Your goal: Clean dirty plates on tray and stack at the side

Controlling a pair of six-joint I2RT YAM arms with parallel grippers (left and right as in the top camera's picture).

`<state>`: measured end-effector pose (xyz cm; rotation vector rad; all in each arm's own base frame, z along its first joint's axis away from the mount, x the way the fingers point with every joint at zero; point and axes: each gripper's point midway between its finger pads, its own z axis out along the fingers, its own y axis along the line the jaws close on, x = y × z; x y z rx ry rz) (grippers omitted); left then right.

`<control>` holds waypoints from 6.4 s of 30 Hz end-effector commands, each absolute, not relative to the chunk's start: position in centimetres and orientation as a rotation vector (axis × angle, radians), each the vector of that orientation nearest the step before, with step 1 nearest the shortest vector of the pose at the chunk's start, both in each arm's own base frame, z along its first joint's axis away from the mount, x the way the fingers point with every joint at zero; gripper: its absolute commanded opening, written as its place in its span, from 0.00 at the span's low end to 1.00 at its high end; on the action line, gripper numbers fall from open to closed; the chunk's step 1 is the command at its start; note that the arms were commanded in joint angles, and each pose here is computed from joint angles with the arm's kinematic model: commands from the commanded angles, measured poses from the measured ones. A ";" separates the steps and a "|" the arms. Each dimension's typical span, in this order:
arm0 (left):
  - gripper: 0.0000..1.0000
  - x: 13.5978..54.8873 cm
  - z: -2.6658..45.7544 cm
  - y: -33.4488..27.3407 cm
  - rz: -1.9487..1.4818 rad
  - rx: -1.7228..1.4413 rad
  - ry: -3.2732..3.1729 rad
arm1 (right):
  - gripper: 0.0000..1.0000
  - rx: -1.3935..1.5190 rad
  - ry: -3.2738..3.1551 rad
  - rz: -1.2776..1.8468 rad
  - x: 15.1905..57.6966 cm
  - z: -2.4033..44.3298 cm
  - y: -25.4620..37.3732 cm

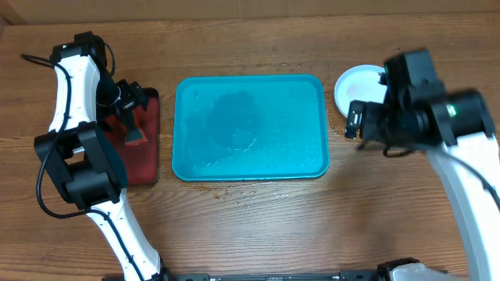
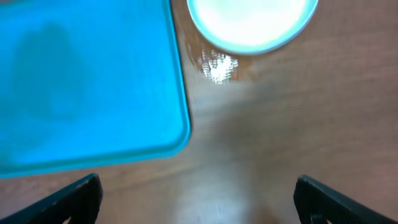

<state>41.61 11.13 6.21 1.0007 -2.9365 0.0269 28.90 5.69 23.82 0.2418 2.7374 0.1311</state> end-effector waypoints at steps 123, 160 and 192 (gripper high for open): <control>1.00 42.2 7.0 10.9 0.040 1.003 -2.963 | 1.00 0.103 1.591 0.172 24.6 17.0 0.6; 1.00 38.5 25.7 -1.9 0.127 0.113 -3.754 | 1.00 0.103 1.591 0.172 24.6 17.0 0.6; 1.00 23.1 20.2 -2.6 0.081 -0.433 -4.258 | 1.00 0.103 1.591 0.172 24.6 17.0 0.6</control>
